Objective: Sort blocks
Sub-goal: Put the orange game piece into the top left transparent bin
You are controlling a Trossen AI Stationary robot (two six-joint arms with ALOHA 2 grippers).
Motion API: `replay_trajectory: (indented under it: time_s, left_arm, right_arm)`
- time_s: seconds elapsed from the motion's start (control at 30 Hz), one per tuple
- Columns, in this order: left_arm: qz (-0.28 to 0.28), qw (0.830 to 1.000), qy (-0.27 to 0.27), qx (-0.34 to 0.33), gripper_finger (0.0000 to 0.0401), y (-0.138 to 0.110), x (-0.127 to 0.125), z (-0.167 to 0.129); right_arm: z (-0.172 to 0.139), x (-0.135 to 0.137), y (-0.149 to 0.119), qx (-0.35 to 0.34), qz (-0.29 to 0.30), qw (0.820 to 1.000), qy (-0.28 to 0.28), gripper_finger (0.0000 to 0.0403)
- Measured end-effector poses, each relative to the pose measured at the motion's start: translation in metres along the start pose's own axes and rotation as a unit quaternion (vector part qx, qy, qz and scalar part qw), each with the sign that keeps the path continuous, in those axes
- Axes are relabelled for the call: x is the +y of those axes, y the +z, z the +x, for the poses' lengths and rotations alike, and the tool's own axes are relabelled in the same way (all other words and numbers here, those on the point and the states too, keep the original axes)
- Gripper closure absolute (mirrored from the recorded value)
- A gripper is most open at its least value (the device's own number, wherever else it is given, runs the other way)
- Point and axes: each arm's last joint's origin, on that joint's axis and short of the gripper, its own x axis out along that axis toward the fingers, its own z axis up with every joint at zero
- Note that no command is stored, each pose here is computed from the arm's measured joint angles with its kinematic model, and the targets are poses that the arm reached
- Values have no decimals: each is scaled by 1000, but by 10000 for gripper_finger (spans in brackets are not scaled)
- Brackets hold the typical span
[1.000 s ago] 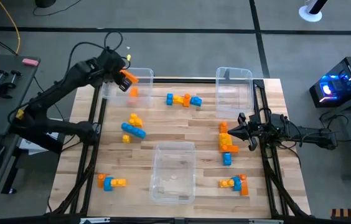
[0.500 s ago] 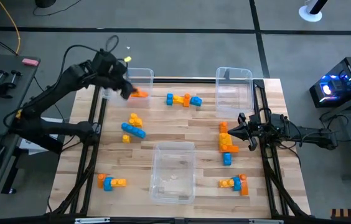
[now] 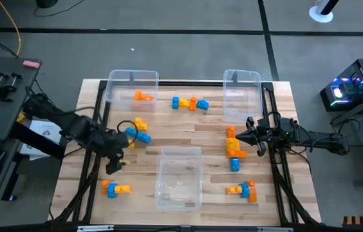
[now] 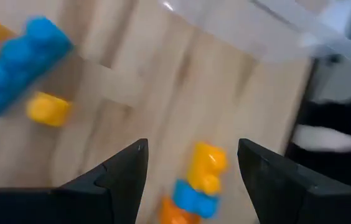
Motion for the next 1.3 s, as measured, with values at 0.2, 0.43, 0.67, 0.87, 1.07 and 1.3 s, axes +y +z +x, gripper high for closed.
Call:
replay_trajectory:
  time_s: [0.2, 0.43, 0.67, 0.87, 1.07, 1.3]
  left_arm:
    - [2, 993, 55, -108, 167, 51, 23, -2]
    - [-4, 979, 26, -201, 167, 162, 94, 4]
    - [74, 982, 73, -158, 167, 255, 124, 43]
    - [9, 981, 115, -154, 167, 316, 159, 65]
    - [-19, 984, 138, -108, 167, 339, 190, 106]
    - [8, 980, 193, -42, 167, 341, 200, 160]
  right_arm:
    - [0, 0, 0, 0, 0, 1000, 0, 402]
    - [0, 0, 0, 0, 0, 1000, 0, 402]
    - [0, 0, 0, 0, 0, 1000, 0, 402]
    - [0, 0, 0, 0, 0, 1000, 0, 402]
    - [0, 0, 0, 0, 0, 1000, 0, 402]
    - [0, 0, 0, 0, 0, 1000, 0, 402]
